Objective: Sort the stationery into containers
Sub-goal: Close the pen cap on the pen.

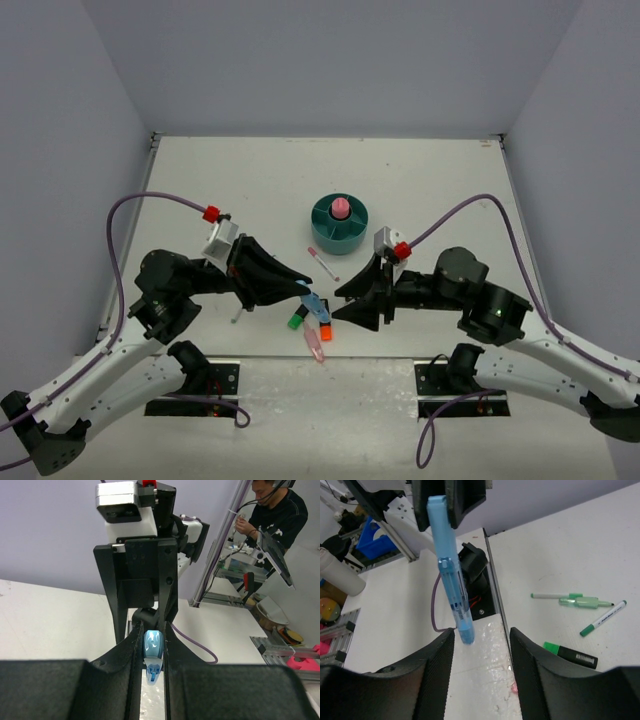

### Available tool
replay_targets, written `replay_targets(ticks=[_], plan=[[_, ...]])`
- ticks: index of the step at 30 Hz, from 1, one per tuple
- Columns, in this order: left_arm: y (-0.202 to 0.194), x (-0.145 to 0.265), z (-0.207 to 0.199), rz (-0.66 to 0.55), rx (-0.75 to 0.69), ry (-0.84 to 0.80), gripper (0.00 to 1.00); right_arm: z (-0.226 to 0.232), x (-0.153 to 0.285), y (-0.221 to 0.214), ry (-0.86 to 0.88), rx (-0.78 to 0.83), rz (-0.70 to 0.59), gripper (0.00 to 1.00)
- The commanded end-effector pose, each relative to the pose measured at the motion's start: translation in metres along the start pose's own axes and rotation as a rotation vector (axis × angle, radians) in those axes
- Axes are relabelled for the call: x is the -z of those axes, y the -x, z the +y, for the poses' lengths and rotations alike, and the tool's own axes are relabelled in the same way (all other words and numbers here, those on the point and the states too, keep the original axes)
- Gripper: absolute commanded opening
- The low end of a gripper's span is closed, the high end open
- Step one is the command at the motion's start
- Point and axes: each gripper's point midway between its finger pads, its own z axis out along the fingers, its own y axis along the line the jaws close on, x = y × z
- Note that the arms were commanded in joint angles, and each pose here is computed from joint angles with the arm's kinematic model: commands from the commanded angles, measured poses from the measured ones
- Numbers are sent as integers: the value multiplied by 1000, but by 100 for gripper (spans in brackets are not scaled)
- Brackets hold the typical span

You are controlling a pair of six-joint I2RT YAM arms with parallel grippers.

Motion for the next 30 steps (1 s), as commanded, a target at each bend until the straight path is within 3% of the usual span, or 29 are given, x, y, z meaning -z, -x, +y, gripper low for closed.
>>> replay_targets(ticks=[1, 10, 20, 25, 30], plan=[[11, -1, -9, -28, -26, -36, 0, -5, -11, 3, -3, 29, 40, 48], [12, -3, 1, -32, -13, 13, 0, 14, -23, -6, 145, -3, 84, 44], [12, -4, 12, -47, -8, 63, 0, 25, -14, -3, 189, 3, 53, 45], [15, -3, 17, -72, -2, 99, 0, 31, -14, -7, 230, -12, 74, 52], [16, -3, 21, -82, 20, 119, 0, 25, -20, -8, 210, -17, 82, 50]])
